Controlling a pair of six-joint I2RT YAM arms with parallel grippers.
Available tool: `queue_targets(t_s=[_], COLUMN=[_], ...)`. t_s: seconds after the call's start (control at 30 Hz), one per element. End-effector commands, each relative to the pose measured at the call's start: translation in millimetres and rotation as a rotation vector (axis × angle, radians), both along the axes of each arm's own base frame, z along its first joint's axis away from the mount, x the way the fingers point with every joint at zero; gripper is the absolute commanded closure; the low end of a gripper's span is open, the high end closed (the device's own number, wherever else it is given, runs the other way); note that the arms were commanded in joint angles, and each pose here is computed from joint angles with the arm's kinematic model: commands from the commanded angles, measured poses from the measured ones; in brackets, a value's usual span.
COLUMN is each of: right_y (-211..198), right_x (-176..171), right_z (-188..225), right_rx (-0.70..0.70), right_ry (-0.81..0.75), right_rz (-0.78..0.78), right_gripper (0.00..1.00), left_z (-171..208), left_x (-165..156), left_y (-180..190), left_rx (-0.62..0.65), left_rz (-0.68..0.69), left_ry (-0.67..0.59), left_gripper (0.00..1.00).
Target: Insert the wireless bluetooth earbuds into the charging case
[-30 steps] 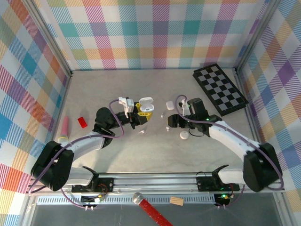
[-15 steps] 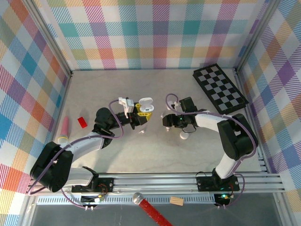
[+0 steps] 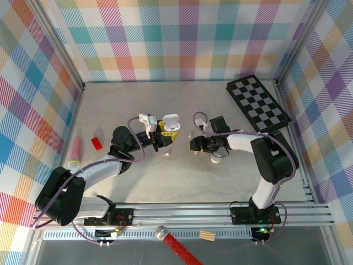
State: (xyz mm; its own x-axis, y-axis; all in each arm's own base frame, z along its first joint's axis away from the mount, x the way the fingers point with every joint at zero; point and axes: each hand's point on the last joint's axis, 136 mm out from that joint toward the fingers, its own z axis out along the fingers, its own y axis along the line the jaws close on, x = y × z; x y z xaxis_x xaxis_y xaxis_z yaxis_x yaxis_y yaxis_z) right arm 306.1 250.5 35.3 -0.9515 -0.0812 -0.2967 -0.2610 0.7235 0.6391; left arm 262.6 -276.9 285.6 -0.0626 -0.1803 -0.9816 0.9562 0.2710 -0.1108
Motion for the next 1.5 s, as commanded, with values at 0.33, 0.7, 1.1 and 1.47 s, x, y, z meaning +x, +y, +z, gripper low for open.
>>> queue_targets(t_s=[0.33,0.7,1.1,1.47], right_y=[4.9,3.5,-4.3,-5.2], right_x=[-5.2,-14.8,-6.8,-11.6], right_z=[-1.9,-11.6,9.3,20.9], right_rx=[0.04,0.033,-0.072,-0.478], right_ry=[0.027,0.071,-0.026,-0.18], right_rz=[0.016,0.032,-0.04,-0.122], right_gripper=[0.57,0.61,0.57,0.57], left_z=[6.6,6.4,-4.4,0.8], left_x=[0.0,-0.7,23.4,72.0], left_y=[2.3,1.9,21.4,99.5], left_rx=[-0.012,-0.009,0.005,-0.123], left_rz=[-0.003,-0.006,0.137,0.388], left_ry=[-0.017,-0.021,0.007,0.02], left_gripper=[0.64,0.64,0.66,0.66])
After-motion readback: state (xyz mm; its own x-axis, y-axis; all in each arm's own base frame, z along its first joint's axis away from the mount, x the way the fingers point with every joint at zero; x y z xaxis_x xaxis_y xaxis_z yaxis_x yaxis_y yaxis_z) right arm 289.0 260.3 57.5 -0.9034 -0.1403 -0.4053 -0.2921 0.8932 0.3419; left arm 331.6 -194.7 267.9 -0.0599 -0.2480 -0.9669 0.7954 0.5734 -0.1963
